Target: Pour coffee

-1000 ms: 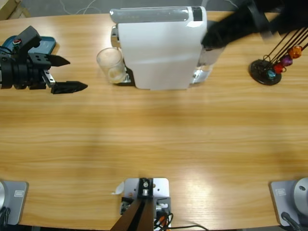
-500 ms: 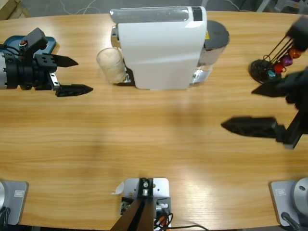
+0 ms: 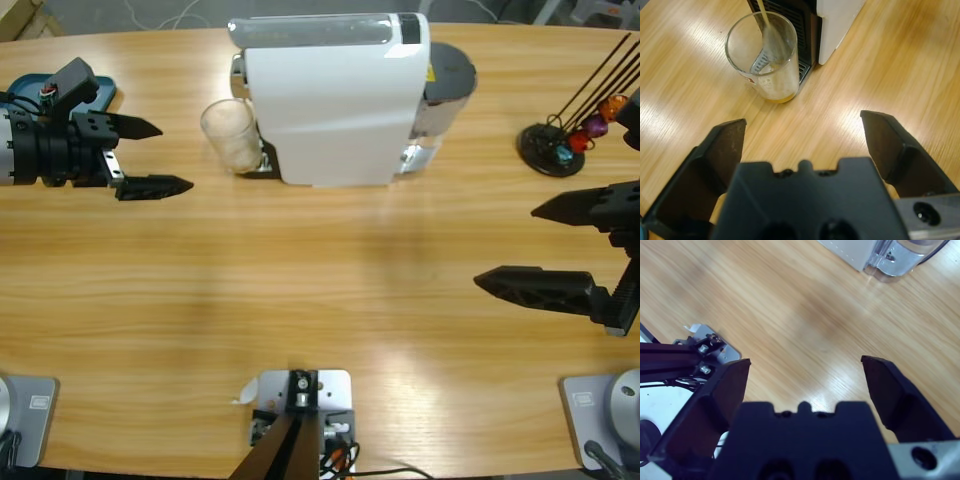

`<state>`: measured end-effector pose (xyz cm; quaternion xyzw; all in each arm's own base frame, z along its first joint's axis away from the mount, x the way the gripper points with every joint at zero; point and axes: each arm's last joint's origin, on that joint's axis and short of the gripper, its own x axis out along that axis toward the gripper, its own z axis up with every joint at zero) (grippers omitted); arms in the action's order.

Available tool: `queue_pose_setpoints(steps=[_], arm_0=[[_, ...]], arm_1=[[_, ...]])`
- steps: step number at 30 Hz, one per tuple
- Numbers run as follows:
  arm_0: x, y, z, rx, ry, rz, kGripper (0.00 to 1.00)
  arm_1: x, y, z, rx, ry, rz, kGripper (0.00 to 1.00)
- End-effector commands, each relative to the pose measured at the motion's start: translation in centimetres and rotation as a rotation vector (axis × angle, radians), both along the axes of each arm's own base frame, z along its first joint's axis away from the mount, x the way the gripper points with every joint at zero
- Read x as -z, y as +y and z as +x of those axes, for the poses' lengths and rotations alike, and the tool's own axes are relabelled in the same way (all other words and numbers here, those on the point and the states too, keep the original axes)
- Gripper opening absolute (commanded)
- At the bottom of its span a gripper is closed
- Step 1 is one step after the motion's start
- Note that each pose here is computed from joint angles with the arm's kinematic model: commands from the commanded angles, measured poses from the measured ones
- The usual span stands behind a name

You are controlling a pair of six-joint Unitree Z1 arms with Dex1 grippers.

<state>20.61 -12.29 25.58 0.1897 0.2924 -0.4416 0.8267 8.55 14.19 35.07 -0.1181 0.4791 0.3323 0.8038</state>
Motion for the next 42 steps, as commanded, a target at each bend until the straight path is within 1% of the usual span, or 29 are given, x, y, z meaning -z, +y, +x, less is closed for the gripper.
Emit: queue_pose_setpoints(steps=[1,17,29,32,36,39,42], arm_0=[[0.9,0.1,0.3,-0.010,0.020,0.017,1.000],[-0.5,0.6,-1.1,0.001,-0.025,-0.007,1.000],[-0.9,0.9,-1.6,-0.001,-0.027,-0.008,1.000],[-1.0,0.9,-1.8,-0.003,-0.026,-0.008,1.000],[-1.0,1.0,-2.0,-0.002,-0.024,-0.006,1.000],[-1.0,1.0,-2.0,-0.002,-0.024,-0.006,1.000],[-1.0,1.0,-1.9,-0.002,-0.025,-0.006,1.000]], arm_1=[[0.4,-0.9,-0.7,0.000,0.015,-0.014,1.000],[0.3,-0.8,-0.6,0.009,-0.005,-0.025,1.000],[0.2,-0.8,-0.4,0.019,-0.027,-0.017,1.000],[0.1,-0.7,-0.2,0.033,-0.046,-0.014,1.000],[-0.3,-0.7,0.2,0.103,-0.119,-0.007,1.000],[-0.1,-0.2,0.6,0.119,-0.127,-0.018,1.000],[-0.2,-0.1,0.7,0.143,-0.131,-0.006,1.000]])
